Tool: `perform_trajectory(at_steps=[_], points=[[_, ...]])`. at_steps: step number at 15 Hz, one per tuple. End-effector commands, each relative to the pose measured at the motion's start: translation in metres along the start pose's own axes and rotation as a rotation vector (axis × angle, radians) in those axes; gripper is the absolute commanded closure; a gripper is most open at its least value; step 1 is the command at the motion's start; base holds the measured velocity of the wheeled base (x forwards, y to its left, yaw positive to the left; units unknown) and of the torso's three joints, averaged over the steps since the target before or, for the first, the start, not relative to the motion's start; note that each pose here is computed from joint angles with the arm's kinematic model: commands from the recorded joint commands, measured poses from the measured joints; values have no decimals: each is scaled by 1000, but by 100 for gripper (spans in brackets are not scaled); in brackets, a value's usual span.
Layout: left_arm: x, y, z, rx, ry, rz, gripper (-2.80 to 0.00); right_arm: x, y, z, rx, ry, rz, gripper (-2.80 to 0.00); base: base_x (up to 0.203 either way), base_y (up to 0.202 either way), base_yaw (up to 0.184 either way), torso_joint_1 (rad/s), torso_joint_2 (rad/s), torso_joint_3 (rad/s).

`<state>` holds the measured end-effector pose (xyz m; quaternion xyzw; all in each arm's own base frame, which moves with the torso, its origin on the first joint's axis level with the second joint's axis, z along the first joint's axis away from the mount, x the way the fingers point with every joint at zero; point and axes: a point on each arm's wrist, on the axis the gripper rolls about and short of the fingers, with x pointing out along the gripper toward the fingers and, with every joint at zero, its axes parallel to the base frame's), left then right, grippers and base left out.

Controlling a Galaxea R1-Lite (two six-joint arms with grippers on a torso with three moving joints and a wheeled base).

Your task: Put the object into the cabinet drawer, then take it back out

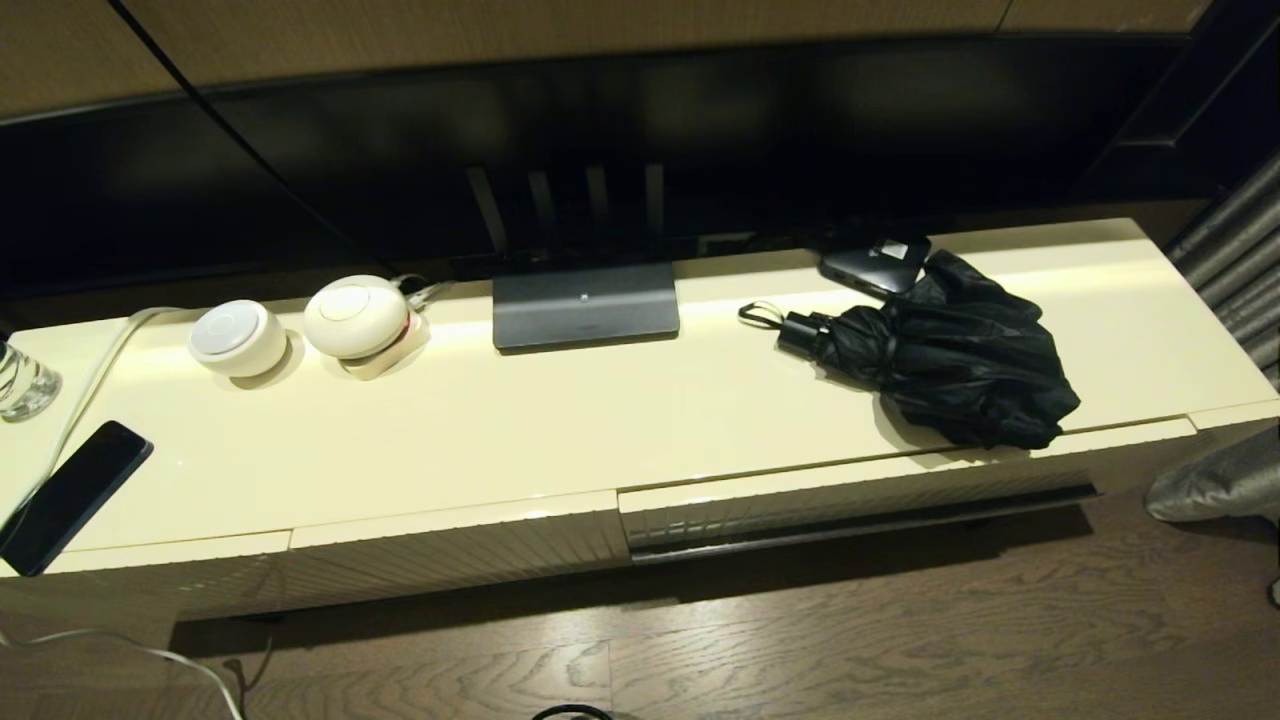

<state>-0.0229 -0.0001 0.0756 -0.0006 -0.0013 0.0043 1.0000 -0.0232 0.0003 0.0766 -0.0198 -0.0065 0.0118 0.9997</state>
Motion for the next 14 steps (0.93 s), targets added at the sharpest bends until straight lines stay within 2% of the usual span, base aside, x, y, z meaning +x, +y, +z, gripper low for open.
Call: perform_trajectory(at_steps=[1, 12, 14], points=[[0, 0, -1, 0, 4, 1, 0, 0, 0, -1, -21, 10, 5, 0, 0, 0, 0, 0, 0, 0], [0, 0, -1, 0, 4, 1, 0, 0, 0, -2, -9, 16, 1, 0, 0, 0, 0, 0, 0, 0], [0, 0, -1, 0, 4, 1, 0, 0, 0, -2, -29, 17, 9, 0, 0, 0, 0, 0, 0, 0]])
